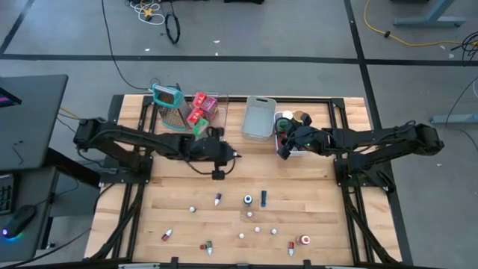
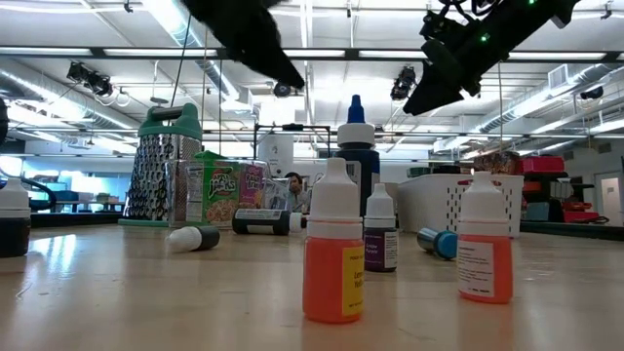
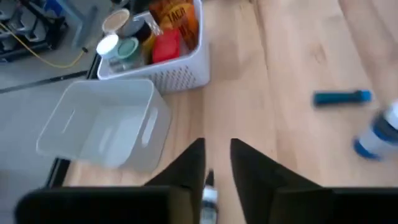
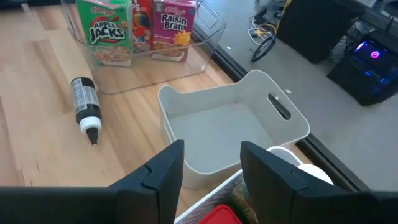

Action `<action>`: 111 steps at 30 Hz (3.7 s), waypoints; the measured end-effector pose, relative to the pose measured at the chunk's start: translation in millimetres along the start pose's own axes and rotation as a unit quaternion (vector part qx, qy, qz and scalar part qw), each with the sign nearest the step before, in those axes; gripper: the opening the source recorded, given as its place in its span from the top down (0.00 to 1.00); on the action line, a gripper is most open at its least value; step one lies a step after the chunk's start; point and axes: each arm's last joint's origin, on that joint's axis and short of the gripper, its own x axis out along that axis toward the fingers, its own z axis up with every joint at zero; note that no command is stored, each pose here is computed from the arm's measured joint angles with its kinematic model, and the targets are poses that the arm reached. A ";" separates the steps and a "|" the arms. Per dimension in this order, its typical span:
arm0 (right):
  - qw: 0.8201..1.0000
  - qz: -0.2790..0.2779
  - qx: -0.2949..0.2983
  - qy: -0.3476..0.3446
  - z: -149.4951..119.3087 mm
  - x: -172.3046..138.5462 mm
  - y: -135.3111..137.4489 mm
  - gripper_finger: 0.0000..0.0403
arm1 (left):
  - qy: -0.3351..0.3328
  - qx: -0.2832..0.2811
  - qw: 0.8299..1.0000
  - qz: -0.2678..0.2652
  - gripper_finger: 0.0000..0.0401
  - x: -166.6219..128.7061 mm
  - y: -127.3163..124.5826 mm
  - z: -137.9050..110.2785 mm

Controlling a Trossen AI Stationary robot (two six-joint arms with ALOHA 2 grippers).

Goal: Pick & Place Kitchen Items
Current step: Put the large black food coloring bottle into the gray bin, then put the large blue food coloring bottle into the gray bin

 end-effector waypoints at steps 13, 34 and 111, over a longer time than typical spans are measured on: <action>1.000 -0.001 -0.001 -0.008 1.9 3.9 1.4 0.58 | 0.154 -0.001 0.985 -0.071 0.48 76.7 17.0 -34.4; 1.000 -0.002 -0.025 -0.001 -0.1 11.4 5.6 0.58 | 0.282 0.023 0.956 -0.075 0.48 123.6 15.9 -74.1; 0.986 -0.158 0.044 0.039 -19.4 -40.0 -35.9 0.58 | -0.045 -0.325 0.916 0.231 0.56 191.3 174.5 -46.4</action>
